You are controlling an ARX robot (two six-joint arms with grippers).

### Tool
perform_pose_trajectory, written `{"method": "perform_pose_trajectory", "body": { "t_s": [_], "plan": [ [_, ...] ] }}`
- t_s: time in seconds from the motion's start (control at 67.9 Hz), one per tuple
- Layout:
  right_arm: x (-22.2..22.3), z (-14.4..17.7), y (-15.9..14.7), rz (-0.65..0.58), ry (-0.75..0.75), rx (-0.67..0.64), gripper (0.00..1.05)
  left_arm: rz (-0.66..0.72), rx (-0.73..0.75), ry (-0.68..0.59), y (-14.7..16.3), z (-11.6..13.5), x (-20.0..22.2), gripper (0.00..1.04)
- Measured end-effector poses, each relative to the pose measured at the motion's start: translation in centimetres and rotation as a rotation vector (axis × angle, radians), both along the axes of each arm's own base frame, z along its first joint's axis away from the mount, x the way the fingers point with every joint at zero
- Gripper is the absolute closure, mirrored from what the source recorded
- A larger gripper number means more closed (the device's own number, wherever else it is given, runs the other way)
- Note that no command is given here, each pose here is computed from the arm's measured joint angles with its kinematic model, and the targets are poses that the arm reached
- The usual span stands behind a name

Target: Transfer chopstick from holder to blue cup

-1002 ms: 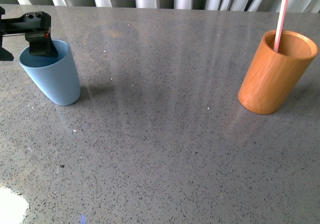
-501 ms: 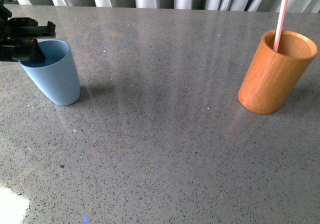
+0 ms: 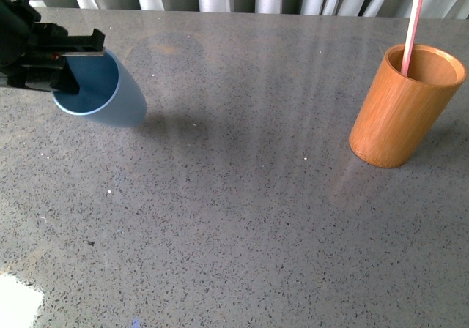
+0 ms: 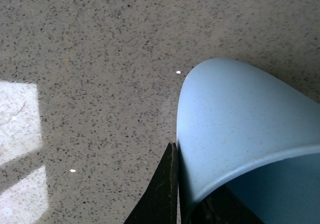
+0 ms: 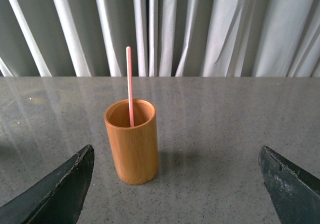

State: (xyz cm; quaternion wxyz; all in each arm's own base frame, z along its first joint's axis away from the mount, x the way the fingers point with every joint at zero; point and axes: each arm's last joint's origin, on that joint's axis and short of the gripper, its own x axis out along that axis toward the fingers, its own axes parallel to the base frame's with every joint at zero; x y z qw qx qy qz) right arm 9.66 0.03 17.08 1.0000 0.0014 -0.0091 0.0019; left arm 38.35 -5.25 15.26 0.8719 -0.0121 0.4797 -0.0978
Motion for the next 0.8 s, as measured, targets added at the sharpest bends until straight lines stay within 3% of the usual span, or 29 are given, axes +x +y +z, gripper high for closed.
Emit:
{"method": "perform_pose_trajectory", "body": {
  "t_s": [0.354, 0.796],
  "plan": [
    [0.0, 0.0, 0.0, 0.000, 0.000, 0.000, 0.09, -0.091, -0.113, 0.043, -5.7, 2.7, 0.5, 1.02],
    [0.0, 0.0, 0.0, 0.000, 0.000, 0.000, 0.09, -0.123, -0.051, 0.204, -9.8, 1.1, 1.4, 1.02]
  ]
}}
